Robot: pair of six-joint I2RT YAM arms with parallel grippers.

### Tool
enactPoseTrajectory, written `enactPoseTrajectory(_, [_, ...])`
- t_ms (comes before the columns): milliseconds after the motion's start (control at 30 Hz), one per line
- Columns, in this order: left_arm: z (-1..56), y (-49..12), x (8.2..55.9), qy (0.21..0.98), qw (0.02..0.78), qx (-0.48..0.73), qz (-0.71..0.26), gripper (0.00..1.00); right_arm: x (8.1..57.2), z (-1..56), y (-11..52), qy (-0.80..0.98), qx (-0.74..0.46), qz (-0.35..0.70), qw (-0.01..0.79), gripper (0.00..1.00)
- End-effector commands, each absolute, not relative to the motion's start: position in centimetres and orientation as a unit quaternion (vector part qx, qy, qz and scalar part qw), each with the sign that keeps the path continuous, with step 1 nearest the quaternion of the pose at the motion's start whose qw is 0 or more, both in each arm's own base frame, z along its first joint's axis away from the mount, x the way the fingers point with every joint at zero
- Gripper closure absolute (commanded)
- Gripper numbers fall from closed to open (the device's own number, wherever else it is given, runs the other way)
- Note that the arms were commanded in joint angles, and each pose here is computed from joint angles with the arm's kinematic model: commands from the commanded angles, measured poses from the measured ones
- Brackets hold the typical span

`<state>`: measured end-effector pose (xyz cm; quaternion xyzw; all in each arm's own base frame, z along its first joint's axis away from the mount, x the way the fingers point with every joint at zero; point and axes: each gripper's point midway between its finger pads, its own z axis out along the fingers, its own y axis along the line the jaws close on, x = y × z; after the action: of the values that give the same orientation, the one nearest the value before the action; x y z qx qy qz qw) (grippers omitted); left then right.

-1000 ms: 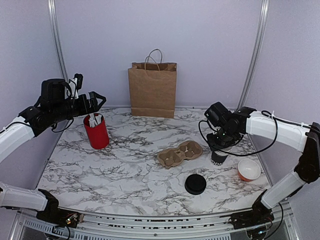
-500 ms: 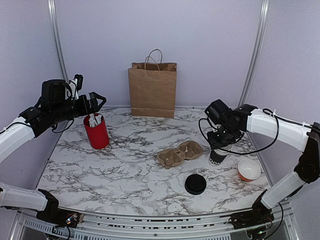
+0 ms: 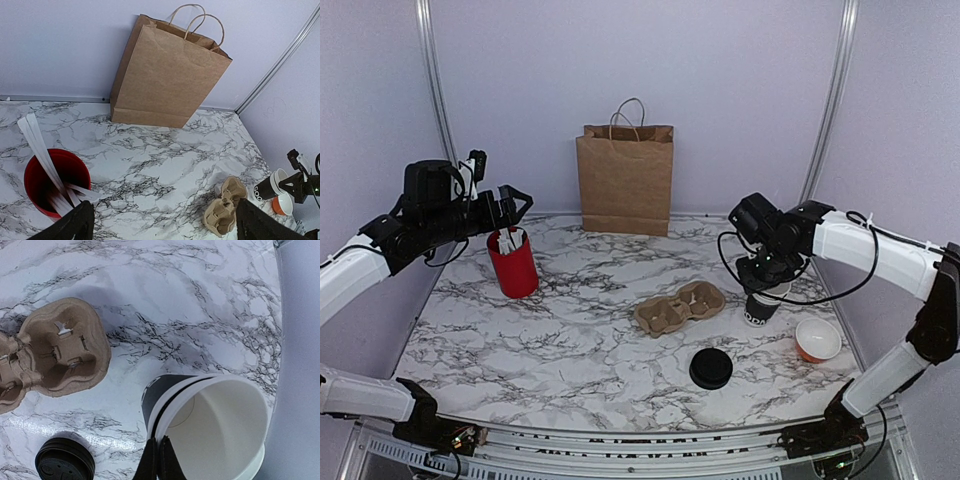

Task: Pack the takeout coffee

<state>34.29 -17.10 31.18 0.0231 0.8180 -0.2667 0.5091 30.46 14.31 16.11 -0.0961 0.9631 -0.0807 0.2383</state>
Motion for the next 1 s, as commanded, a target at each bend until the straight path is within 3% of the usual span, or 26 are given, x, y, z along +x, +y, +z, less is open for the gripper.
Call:
enactPoseTrajectory(0, [31.6,-17.2,34.3,0.811,0.518,0.024,-0.272,0.01,30.5,15.8,14.6,0.963,-0.099,-0.081,0.235,0.99])
enactPoseTrajectory(167, [31.5,-17.1,34.3,0.812,0.517,0.024,-0.271,0.01,30.5,15.5,14.5,0.963,-0.105,-0.091,0.231,0.98])
enactPoseTrajectory(467, [31.4,-17.2,34.3,0.812,0.516,0.024,-0.272,0.01,30.1,14.6,15.2,0.964,-0.120,-0.090,0.218,0.89])
enactPoseTrajectory(700, [31.4,-17.2,34.3,0.812,0.516,0.024,-0.272,0.01,29.6,14.4,15.9,0.965,-0.132,-0.082,0.211,0.75])
enactPoseTrajectory(967, [31.3,-17.3,34.4,0.813,0.514,0.024,-0.273,0.01,29.0,15.6,16.8,0.963,-0.138,-0.065,0.222,0.71])
